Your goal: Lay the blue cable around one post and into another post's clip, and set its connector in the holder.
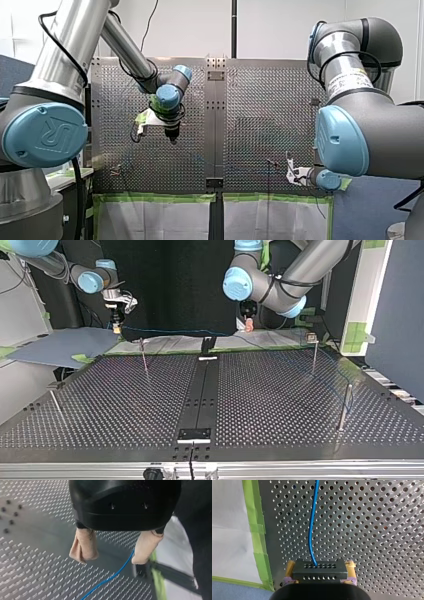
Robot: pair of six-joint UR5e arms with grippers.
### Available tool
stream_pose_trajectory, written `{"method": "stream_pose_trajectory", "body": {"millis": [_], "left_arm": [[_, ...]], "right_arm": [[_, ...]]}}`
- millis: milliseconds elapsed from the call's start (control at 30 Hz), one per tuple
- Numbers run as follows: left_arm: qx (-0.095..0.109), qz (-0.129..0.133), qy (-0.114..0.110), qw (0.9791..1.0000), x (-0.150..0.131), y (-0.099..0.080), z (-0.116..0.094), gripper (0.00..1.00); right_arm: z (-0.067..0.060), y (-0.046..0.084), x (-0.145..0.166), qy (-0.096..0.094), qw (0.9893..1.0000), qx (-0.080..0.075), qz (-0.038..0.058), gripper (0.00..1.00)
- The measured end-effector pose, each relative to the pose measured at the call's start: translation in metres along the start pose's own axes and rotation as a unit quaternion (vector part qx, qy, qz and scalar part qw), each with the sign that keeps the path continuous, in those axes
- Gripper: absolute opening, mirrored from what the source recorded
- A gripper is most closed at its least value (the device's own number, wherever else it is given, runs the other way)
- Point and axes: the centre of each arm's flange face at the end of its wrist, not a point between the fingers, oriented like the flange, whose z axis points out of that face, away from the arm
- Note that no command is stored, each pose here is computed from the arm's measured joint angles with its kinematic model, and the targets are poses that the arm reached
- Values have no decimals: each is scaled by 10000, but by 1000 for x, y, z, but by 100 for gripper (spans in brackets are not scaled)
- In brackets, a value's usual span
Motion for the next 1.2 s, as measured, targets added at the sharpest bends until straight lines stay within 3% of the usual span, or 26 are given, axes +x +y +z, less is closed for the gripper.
{"method": "stream_pose_trajectory", "body": {"millis": [167,367,633,833,967,1067,1167,1200], "left_arm": [[325,-82,71,9994,20,-19,2,100],[804,-205,189,9964,50,-46,3,100],[1433,-364,374,9883,90,-82,1,100],[1862,-185,485,9811,119,-104,-3,100],[2159,-14,544,9749,140,-118,-8,100],[2437,95,492,9686,146,-132,-14,100],[2794,234,356,9592,148,-151,-23,100],[2941,288,289,9549,148,-159,-28,100]], "right_arm": [[0,-1,0,-3,10000,9,-6,28],[0,-3,0,-3,10000,22,-11,28],[0,-4,0,-2,10000,32,-14,28],[0,-4,0,-3,10000,35,-19,28],[-1,-5,0,-18,10000,34,-22,28],[-1,-5,0,-24,10000,38,-24,28],[-1,-6,0,-23,10000,44,-29,28],[-1,-6,0,-22,10000,44,-31,28]]}}
